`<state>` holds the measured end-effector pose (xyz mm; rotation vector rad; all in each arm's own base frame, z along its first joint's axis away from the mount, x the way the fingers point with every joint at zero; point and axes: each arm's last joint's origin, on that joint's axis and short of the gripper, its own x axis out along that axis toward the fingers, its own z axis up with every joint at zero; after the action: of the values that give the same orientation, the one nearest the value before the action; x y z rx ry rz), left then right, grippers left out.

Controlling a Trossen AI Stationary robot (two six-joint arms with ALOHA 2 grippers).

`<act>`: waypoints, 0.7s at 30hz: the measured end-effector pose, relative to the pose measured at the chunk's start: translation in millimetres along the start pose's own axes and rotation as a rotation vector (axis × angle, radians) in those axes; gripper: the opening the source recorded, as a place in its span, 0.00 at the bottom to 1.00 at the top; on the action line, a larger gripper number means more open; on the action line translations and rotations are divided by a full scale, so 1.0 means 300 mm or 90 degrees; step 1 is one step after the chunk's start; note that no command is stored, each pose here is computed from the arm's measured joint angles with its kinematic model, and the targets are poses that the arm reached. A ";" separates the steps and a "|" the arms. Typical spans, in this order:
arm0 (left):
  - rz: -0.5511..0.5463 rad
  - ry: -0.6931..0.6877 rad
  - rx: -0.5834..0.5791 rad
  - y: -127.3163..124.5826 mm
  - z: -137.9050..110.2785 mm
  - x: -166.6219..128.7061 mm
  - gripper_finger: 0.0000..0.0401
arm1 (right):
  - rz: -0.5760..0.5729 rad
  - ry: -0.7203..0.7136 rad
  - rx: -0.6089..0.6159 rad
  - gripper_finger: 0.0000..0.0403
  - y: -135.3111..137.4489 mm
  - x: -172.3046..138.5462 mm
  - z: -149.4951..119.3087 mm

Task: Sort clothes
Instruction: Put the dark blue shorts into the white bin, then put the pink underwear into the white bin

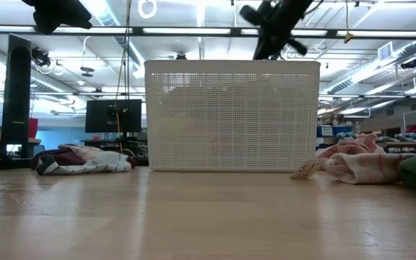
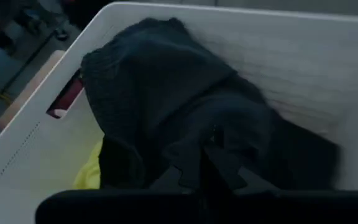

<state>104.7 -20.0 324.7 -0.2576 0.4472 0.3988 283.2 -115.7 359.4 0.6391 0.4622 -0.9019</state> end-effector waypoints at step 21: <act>0.080 -0.058 -0.082 0.013 0.008 -0.001 0.30 | 0.059 0.011 -0.111 0.35 -0.128 0.044 0.084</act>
<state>103.7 -16.0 326.4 -0.3361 0.3501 0.5616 261.0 -158.0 357.5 0.5051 0.5172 -0.7599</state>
